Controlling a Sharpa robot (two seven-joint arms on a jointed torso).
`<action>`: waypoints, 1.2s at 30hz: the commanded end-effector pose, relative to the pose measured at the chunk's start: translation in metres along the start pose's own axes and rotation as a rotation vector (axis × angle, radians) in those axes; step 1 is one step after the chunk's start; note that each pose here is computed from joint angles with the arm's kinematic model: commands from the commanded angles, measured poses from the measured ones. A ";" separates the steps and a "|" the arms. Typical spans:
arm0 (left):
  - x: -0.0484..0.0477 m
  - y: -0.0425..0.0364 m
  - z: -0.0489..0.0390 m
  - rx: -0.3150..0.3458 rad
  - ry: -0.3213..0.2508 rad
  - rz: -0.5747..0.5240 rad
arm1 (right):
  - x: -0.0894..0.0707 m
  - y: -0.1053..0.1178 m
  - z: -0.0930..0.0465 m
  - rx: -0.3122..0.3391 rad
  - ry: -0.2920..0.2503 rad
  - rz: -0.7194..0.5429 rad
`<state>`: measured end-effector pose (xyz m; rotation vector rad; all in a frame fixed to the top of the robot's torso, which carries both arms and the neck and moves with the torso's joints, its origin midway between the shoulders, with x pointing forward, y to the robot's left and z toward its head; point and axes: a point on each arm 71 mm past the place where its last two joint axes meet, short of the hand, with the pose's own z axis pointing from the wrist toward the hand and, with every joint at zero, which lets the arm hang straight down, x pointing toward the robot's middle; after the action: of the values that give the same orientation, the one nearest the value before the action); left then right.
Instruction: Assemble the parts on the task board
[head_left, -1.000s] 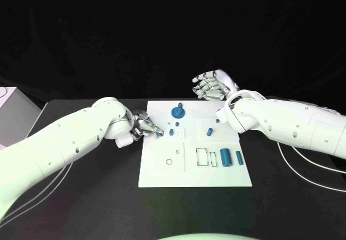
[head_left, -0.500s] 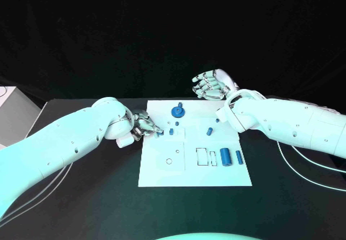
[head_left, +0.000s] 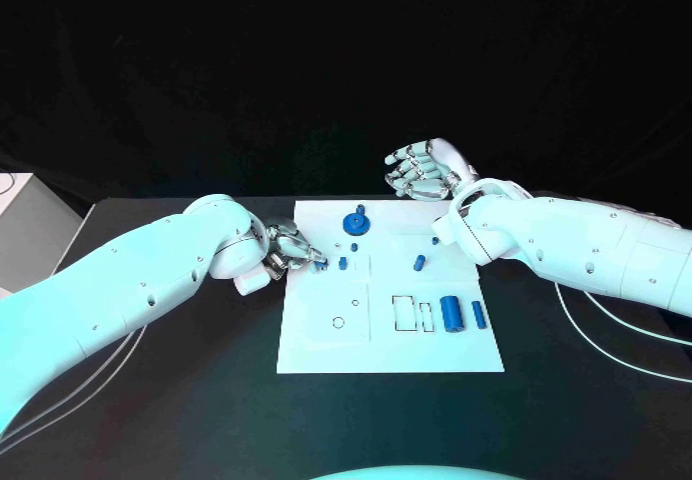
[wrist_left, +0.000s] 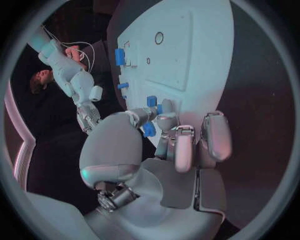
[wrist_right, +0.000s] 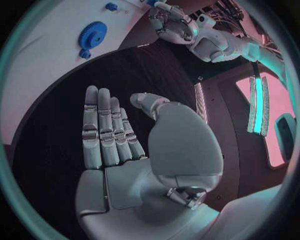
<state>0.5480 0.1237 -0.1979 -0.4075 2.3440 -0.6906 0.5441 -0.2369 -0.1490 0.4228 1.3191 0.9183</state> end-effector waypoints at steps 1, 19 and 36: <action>0.0006 -0.0035 0.0003 0.026 0.003 -0.005 | 0.001 0.001 0.000 -0.010 0.014 0.004; -0.0053 -0.0191 0.0047 -0.003 0.083 0.174 | 0.002 0.001 0.001 -0.011 0.014 0.004; -0.0137 -0.0336 0.0052 -0.045 0.123 0.303 | 0.004 0.003 0.001 -0.013 0.017 0.006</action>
<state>0.5665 0.1023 -0.1751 -0.1051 2.4415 -0.5665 0.5447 -0.2342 -0.1493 0.4215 1.3227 0.9232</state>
